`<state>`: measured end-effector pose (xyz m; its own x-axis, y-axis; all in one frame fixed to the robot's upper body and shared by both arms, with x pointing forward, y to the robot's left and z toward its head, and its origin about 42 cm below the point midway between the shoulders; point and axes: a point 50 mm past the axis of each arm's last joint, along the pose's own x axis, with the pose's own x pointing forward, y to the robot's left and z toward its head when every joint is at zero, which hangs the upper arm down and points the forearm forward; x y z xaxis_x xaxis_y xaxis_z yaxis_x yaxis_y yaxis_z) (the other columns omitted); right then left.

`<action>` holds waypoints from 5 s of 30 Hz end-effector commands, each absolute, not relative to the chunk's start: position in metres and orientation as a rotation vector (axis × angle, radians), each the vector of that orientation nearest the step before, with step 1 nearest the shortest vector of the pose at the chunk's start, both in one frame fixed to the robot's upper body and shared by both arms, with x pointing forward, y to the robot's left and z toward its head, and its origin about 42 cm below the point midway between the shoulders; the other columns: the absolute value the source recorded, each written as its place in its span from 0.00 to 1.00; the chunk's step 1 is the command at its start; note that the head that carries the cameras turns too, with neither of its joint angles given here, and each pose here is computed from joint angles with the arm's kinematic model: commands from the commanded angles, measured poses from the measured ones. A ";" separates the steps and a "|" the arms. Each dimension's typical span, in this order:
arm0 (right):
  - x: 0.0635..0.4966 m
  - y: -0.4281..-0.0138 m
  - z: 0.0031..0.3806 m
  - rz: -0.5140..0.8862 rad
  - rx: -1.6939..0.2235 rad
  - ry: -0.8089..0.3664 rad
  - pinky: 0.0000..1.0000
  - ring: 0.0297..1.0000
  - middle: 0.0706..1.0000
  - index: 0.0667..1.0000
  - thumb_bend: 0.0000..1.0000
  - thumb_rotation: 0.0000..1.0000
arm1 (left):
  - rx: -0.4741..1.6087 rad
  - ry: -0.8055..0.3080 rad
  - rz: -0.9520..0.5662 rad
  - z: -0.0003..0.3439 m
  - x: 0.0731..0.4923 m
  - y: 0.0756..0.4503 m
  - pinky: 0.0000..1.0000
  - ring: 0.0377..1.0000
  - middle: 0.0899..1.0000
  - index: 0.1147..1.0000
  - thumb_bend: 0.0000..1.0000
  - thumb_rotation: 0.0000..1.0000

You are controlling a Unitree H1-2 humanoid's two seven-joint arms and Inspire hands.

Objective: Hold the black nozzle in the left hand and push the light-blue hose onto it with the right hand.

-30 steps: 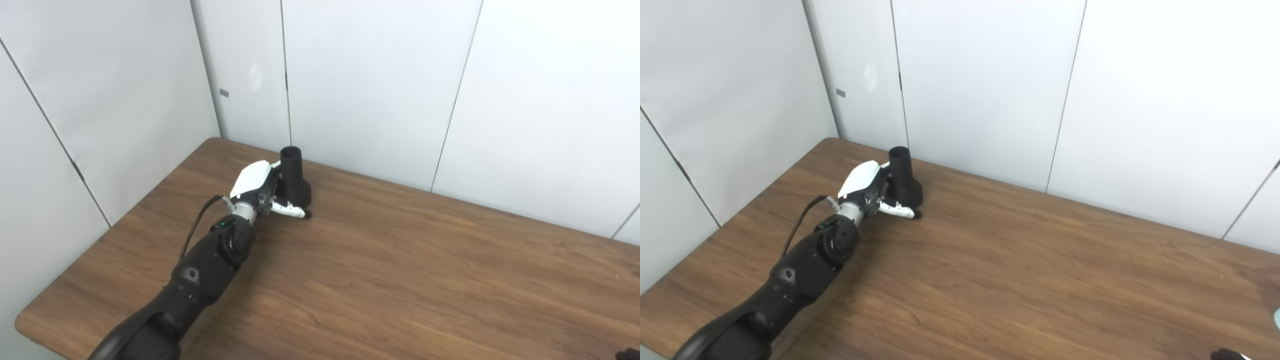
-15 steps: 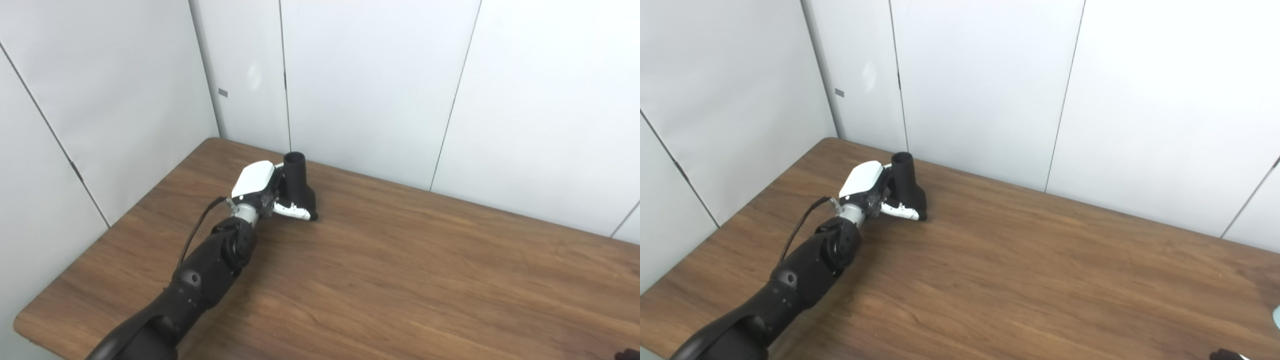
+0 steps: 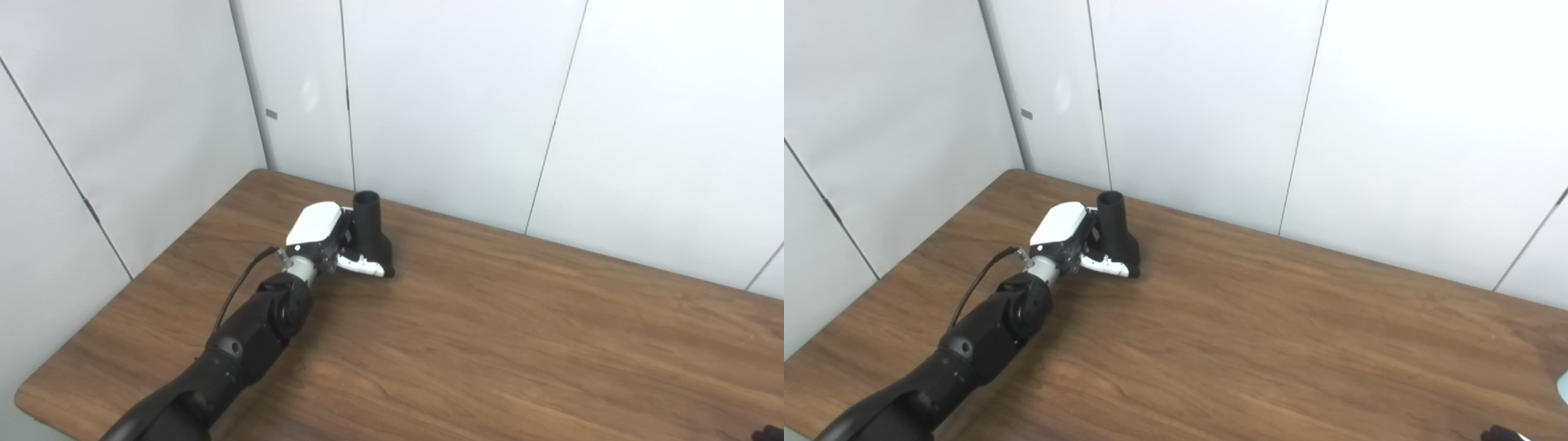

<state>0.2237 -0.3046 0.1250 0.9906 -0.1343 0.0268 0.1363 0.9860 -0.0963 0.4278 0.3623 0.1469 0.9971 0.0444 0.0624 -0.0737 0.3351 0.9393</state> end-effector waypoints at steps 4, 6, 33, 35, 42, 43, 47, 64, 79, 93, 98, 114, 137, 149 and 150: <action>0.224 -0.307 0.135 -0.137 -0.126 -0.066 0.54 0.65 0.68 0.66 0.21 0.17 | 1.273 0.094 -0.089 0.103 0.405 0.363 0.35 0.36 0.37 0.45 0.52 0.00; 0.224 -0.307 0.134 -0.137 -0.124 -0.067 0.54 0.65 0.68 0.66 0.21 0.18 | 1.273 0.083 -0.092 0.103 0.405 0.364 0.34 0.35 0.37 0.45 0.52 0.00; 0.219 -0.299 0.174 -0.200 -0.176 -0.153 0.53 0.63 0.65 0.62 0.28 0.25 | 1.322 -0.186 -0.205 0.116 0.391 0.329 0.09 0.09 0.12 0.42 0.52 0.04; 0.218 -0.296 0.183 -0.213 -0.183 -0.161 0.54 0.63 0.65 0.62 0.28 0.17 | 1.303 -0.234 -0.240 0.117 0.388 0.323 0.09 0.10 0.13 0.42 0.52 0.04; 0.217 -0.291 0.206 -0.269 -0.377 -0.227 0.53 0.63 0.65 0.62 0.24 0.00 | 1.277 -0.331 -0.356 0.121 0.382 0.298 0.09 0.11 0.41 0.42 0.53 0.00; 0.217 -0.291 0.207 -0.272 -0.380 -0.236 0.53 0.63 0.65 0.62 0.24 0.00 | 1.277 -0.337 -0.368 0.121 0.382 0.294 0.09 0.11 0.42 0.42 0.53 0.00; 0.219 -0.294 0.213 -0.304 -0.410 -0.262 0.53 0.62 0.65 0.62 0.23 0.00 | 1.258 -0.379 -0.413 0.118 0.380 0.275 0.09 0.10 0.42 0.42 0.53 0.00; 0.246 -0.323 0.225 -0.560 -0.503 -0.486 0.58 0.69 0.70 0.67 0.72 0.33 | 1.245 -0.641 -0.591 0.105 0.358 0.195 0.07 0.09 0.15 0.42 0.52 0.04; 0.289 -0.339 0.236 -0.721 -0.579 -0.456 0.74 0.84 0.84 0.84 0.90 0.42 | 1.214 -0.694 -0.658 0.096 0.353 0.174 0.12 0.15 0.42 0.42 0.53 0.00; 0.331 -0.353 0.218 -0.773 -0.463 -0.316 0.83 0.91 0.92 0.92 0.95 0.42 | 1.221 -0.744 -0.745 0.081 0.335 0.170 0.26 0.35 0.42 0.44 0.52 0.00; 0.339 -0.357 0.204 -0.779 -0.398 -0.237 0.85 0.93 0.95 0.92 0.94 0.37 | 1.205 -0.740 -0.761 0.078 0.328 0.169 0.26 0.34 0.42 0.43 0.52 0.00; 0.349 -0.352 0.161 -0.741 -0.295 -0.109 0.80 0.89 0.90 0.90 0.99 0.27 | 1.211 -0.716 -0.814 0.077 0.320 0.177 0.27 0.35 0.43 0.43 0.52 0.00; 0.380 -0.330 0.142 -0.639 -0.326 -0.064 0.67 0.77 0.80 0.81 0.98 0.22 | 1.192 -0.672 -0.819 0.073 0.313 0.181 0.23 0.30 0.40 0.45 0.52 0.00; 0.390 -0.338 0.143 -0.652 -0.310 -0.048 0.72 0.81 0.81 0.83 0.95 0.26 | 1.190 -0.679 -0.814 0.075 0.312 0.182 0.20 0.26 0.40 0.46 0.52 0.00; 0.391 -0.338 0.143 -0.646 -0.302 -0.044 0.72 0.81 0.82 0.83 0.94 0.26 | 1.191 -0.680 -0.815 0.076 0.312 0.182 0.20 0.26 0.40 0.46 0.52 0.00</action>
<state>0.3792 -0.3389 0.1294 0.7864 -0.6073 0.1126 0.6116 0.7402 -0.2793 0.3496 0.1830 0.1169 0.5790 -0.7949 0.1816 0.0358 0.2473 0.9683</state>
